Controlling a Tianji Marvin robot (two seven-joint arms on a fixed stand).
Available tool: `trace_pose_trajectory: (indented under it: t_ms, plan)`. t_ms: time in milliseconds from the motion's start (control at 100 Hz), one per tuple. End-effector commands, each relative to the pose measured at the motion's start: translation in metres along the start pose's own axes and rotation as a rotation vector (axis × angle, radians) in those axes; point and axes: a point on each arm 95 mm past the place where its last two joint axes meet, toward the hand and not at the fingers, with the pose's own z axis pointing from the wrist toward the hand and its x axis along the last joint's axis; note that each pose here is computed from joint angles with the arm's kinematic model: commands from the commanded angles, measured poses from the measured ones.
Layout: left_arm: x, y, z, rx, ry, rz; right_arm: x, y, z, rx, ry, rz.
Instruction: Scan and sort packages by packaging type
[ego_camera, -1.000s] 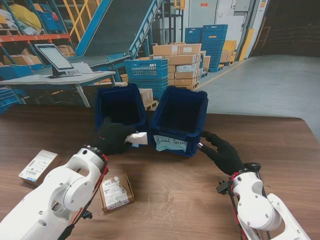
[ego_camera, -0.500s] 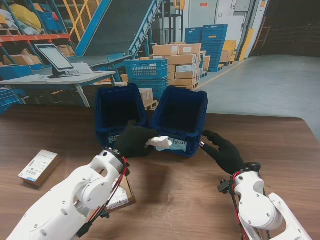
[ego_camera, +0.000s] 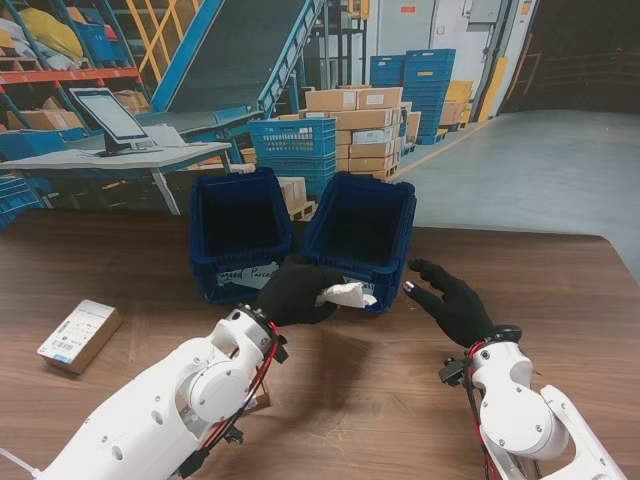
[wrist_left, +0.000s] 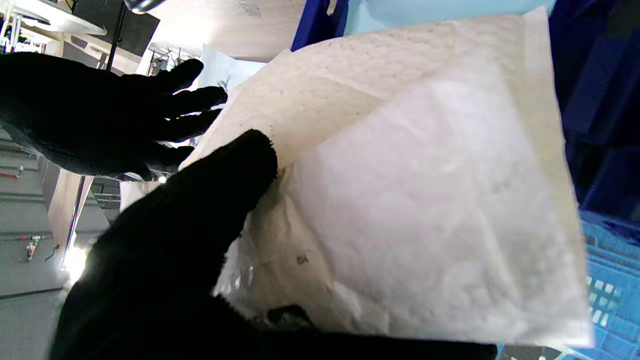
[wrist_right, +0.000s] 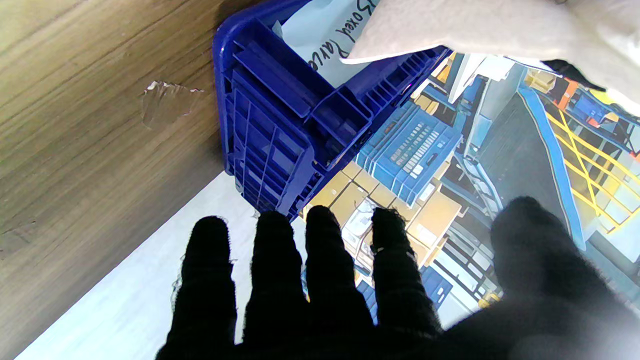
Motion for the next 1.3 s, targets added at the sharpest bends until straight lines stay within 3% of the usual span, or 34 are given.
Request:
trace_pose_trajectory:
  t_ms: [0, 280, 680, 1290]
  plan:
    - [0.007, 0.007, 0.001, -0.022, 0.008, -0.028, 0.001, -0.003, -0.002, 0.012, -0.003, 0.008]
    - [0.001, 0.025, -0.008, -0.126, -0.020, -0.088, 0.001, 0.001, -0.004, -0.007, -0.007, 0.006]
    - [-0.008, 0.046, -0.020, -0.221, -0.064, -0.103, 0.002, 0.003, -0.004, -0.016, -0.006, 0.008]
    - [-0.007, 0.052, -0.034, -0.429, -0.133, -0.137, 0.005, 0.002, -0.006, -0.023, 0.008, 0.010]
